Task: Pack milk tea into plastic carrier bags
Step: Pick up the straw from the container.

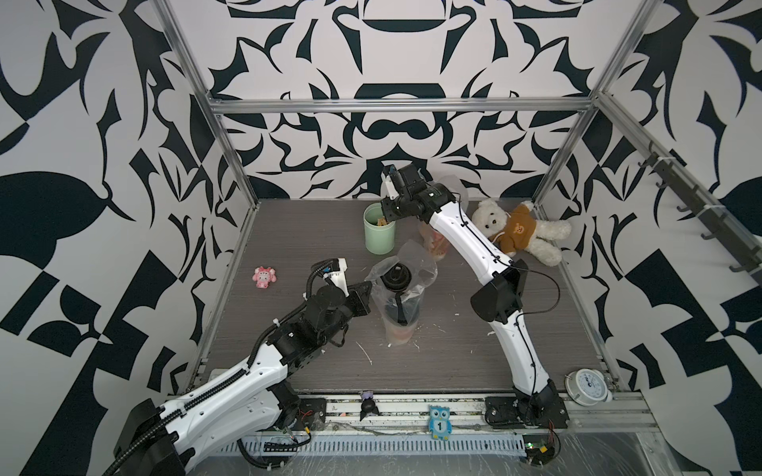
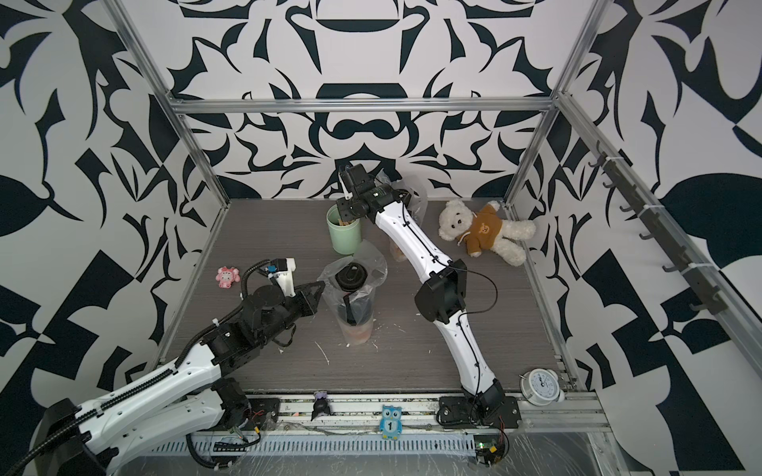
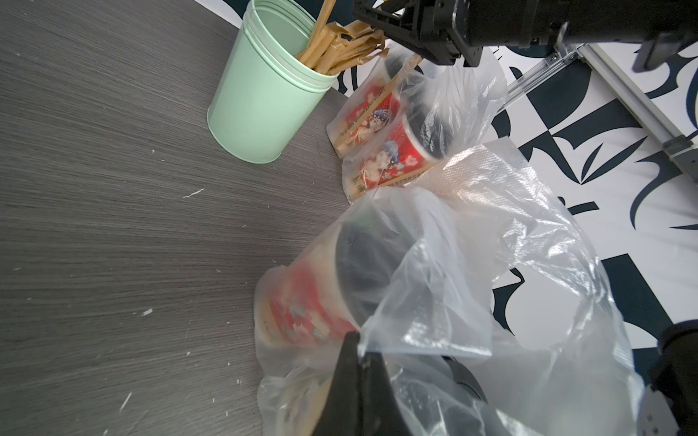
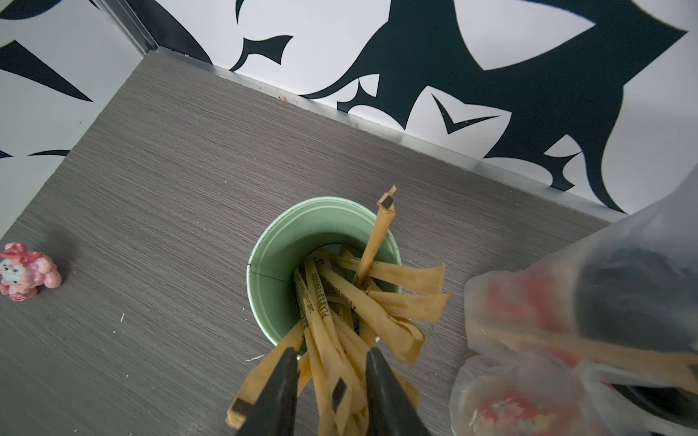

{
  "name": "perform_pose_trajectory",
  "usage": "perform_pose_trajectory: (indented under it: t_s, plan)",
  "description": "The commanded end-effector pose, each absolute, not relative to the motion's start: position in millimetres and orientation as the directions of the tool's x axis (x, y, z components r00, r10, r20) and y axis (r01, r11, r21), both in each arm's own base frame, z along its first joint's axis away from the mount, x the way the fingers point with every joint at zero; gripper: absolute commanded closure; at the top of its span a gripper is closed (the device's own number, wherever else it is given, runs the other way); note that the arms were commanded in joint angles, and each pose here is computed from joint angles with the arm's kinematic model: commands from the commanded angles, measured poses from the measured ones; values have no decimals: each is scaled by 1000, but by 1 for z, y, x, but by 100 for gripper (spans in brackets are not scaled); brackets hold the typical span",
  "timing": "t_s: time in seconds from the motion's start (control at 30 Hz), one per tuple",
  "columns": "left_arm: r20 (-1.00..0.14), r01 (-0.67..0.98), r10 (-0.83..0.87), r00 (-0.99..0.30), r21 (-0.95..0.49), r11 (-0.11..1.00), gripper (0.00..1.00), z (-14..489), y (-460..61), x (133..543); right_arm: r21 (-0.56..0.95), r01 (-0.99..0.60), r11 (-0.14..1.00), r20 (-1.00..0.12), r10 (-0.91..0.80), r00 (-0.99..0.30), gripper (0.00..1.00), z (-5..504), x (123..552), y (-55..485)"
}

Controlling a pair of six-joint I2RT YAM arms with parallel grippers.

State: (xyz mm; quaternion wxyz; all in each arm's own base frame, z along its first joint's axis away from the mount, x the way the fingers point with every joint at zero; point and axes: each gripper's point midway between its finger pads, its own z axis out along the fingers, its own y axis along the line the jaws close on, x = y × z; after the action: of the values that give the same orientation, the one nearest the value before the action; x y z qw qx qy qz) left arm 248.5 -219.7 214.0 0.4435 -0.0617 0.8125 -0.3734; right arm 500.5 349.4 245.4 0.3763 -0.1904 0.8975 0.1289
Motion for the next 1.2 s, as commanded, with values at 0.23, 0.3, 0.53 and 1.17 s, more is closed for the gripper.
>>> perform_pose_trajectory:
  t_s: [0.23,0.3,0.53,1.17]
  plan:
    - [-679,221,-453,-577,-664,714,100,214,-212,248,142,-453,880,-787,-177,-591,71,281,505,356]
    - [-680,221,-455,-575,-665,714,100,215,-211,248,142,-450,882,-789,-173,-590,70,281,507,356]
    - [-679,220,-456,-576,-666,713,100,214,-210,247,142,-448,883,-791,-171,-587,74,282,508,355]
    - [-675,221,-459,-578,-671,708,100,214,-211,247,134,-455,881,-823,-156,-546,100,309,504,350]
